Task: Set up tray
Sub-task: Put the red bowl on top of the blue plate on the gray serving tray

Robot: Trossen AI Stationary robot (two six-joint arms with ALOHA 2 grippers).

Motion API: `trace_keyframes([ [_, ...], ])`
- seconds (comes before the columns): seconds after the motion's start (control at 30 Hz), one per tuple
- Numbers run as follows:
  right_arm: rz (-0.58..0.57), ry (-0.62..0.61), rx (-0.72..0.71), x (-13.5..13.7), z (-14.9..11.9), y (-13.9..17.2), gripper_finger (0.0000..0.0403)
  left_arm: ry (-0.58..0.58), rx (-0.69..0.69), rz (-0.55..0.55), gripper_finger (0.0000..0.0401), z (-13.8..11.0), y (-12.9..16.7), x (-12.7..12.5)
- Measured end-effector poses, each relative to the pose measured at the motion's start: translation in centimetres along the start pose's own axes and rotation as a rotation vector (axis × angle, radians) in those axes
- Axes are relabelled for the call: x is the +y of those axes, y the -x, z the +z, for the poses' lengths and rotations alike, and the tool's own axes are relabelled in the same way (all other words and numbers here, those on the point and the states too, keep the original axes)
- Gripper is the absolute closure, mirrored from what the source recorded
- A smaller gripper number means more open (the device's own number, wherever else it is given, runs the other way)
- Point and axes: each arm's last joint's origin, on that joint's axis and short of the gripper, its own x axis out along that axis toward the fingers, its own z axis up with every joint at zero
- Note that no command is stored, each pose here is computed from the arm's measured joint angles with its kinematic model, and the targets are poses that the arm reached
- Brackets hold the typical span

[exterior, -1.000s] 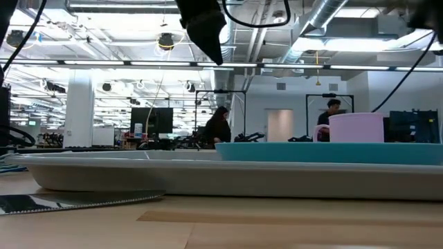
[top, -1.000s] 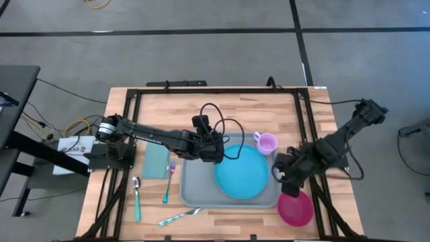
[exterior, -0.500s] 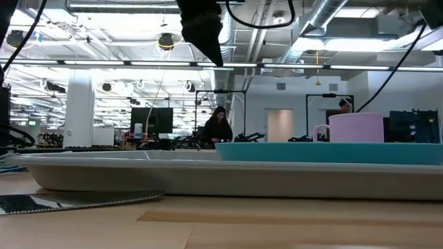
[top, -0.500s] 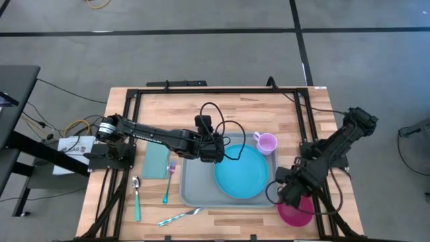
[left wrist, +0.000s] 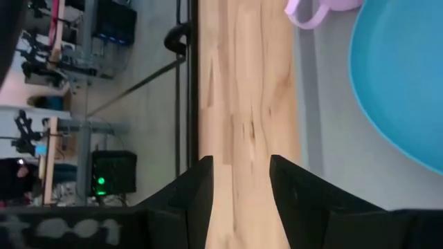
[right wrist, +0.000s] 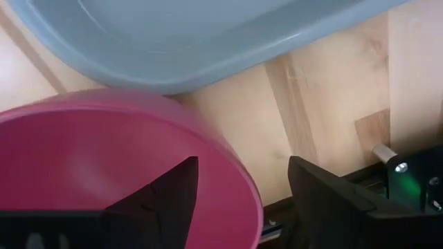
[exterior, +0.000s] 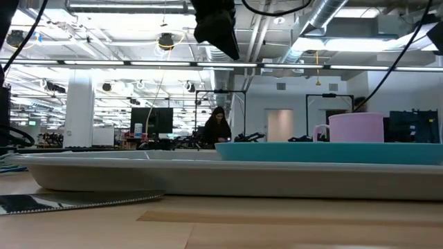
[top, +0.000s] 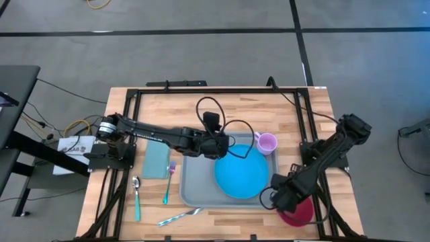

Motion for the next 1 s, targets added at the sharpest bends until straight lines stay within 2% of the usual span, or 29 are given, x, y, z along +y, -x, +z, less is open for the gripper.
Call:
trace_keyframes([
  [0.37, -0.069, -0.002, 0.038, 1.2, 0.9, -2.3, 0.0185, -0.049, -0.009, 0.031, 0.0266, 0.0, -1.2, 1.5],
  [0.47, -0.088, 0.001, 0.051, 1.3, 1.1, -2.8, 0.0197, -0.045, -0.005, 0.038, 0.0266, -0.1, -1.6, 1.8],
  [0.6, -0.090, -0.004, 0.056, 1.2, 1.3, -2.8, 0.0247, -0.034, 0.002, 0.043, 0.0266, -0.3, -1.9, 2.2],
  [0.83, -0.020, 0.099, 0.122, 0.8, 1.2, -1.9, 0.0380, -0.010, -0.005, 0.023, 0.0266, -0.3, -2.1, 2.4],
  [0.9, 0.012, 0.117, 0.151, 0.7, 1.4, -1.7, 0.0392, -0.008, -0.009, 0.016, 0.0266, -0.3, -2.1, 2.4],
  [1.0, 0.029, 0.105, 0.160, 0.3, 1.7, -1.5, 0.0386, -0.002, -0.010, 0.015, 0.0266, -0.3, -2.1, 2.3],
])
